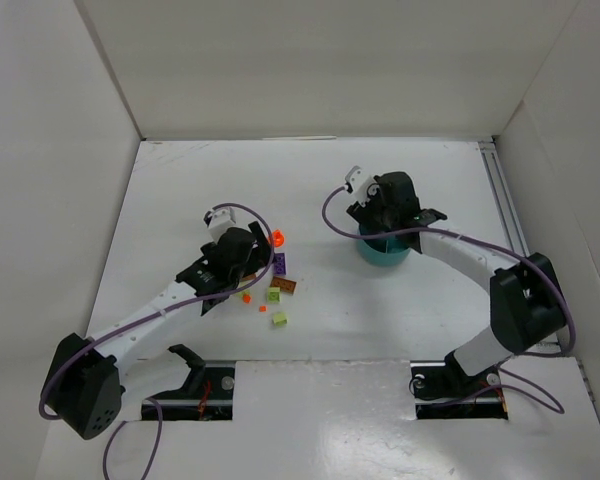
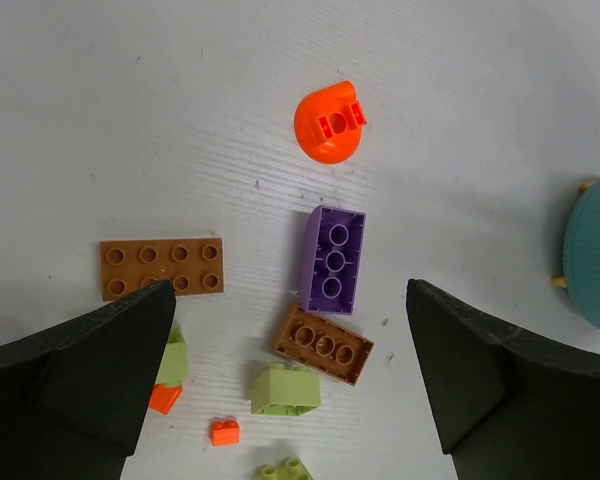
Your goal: Sort the legos into containers by color
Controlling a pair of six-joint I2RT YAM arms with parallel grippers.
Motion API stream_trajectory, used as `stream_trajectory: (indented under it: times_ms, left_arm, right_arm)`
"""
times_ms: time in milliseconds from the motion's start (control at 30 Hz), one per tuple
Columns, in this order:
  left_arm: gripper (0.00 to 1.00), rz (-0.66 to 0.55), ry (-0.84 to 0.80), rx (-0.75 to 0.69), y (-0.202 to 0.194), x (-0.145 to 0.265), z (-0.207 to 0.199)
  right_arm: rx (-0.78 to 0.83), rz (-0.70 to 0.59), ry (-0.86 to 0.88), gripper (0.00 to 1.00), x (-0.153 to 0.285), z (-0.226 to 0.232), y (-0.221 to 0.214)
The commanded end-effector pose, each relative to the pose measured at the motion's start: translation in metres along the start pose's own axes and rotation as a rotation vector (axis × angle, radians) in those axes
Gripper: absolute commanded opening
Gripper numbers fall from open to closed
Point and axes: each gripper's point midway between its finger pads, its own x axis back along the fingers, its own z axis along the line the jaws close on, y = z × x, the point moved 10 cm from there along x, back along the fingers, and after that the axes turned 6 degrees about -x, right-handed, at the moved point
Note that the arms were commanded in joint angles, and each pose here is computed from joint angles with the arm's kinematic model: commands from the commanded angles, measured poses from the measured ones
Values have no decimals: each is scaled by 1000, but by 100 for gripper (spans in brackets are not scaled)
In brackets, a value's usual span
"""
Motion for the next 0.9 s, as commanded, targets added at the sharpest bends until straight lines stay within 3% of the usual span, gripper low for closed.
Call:
stream_trajectory:
  times_ms: [0,333,400,467,600,700,767,867]
  left_arm:
    - [100,-43,-54,21,15,7,-9]
    - [100,-13,-55,-7,17,16,-8]
    - [100,1,-56,-11,17,18,-8]
    - [100,13,-59,-5,16,21,-7]
    - [100,48,-41,21,8,28,1]
    - [100,74,16,67,1,33,10]
    - [100,77,34,104,-3,35,15]
    - [100,70,42,126,-5,41,20]
  right_arm:
    - [-10,-131,-8,69,24,-4,26]
    - [27,-298,116,76,66,10,56]
    - [43,-322,167,83,70,27,61]
    - [55,-320,211,100,71,44,58]
    - [38,-299,289,100,73,83,53]
    - [-83,-268,322,100,67,109,42]
    - [-152,-327,364,100,66,129,46]
    - [-117,-337,446,100,63,162,42]
